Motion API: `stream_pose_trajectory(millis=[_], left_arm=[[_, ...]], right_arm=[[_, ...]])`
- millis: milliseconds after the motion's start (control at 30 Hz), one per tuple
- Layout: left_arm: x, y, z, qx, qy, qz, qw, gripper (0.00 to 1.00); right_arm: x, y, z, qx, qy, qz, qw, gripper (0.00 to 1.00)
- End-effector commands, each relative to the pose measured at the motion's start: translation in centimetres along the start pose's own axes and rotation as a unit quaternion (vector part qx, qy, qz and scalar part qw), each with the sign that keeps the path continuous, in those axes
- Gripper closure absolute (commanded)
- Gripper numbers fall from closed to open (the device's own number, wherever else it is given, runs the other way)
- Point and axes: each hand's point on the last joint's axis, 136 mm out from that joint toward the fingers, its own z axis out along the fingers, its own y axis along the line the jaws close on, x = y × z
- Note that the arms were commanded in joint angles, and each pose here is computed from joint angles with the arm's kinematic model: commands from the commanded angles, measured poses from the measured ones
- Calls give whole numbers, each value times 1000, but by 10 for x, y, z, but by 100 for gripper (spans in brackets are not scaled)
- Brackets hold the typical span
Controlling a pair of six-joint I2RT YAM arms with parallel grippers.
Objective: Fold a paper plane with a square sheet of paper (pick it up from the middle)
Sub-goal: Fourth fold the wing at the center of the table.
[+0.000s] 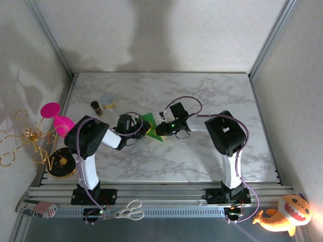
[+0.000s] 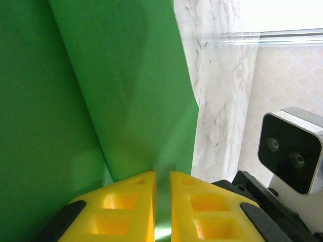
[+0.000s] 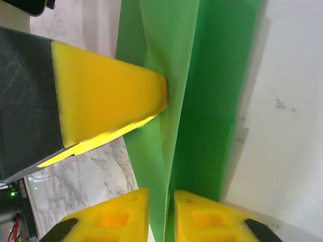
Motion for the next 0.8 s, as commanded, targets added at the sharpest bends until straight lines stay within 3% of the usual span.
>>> stream_pose_trajectory(millis=[0,333,767], left_arm=[[3,50,-3,-97,-6,-23,995,85],[6,69,-2,-150,0,-45,988,84],[13,85,-3,-206,13,-50,977,83]], right_arm=[[7,-7,-11,34,7,15,999,77],[-13,9,-38,43,-58,-9,997,80],[-10,25,-14,16,-26,-25,999,87]])
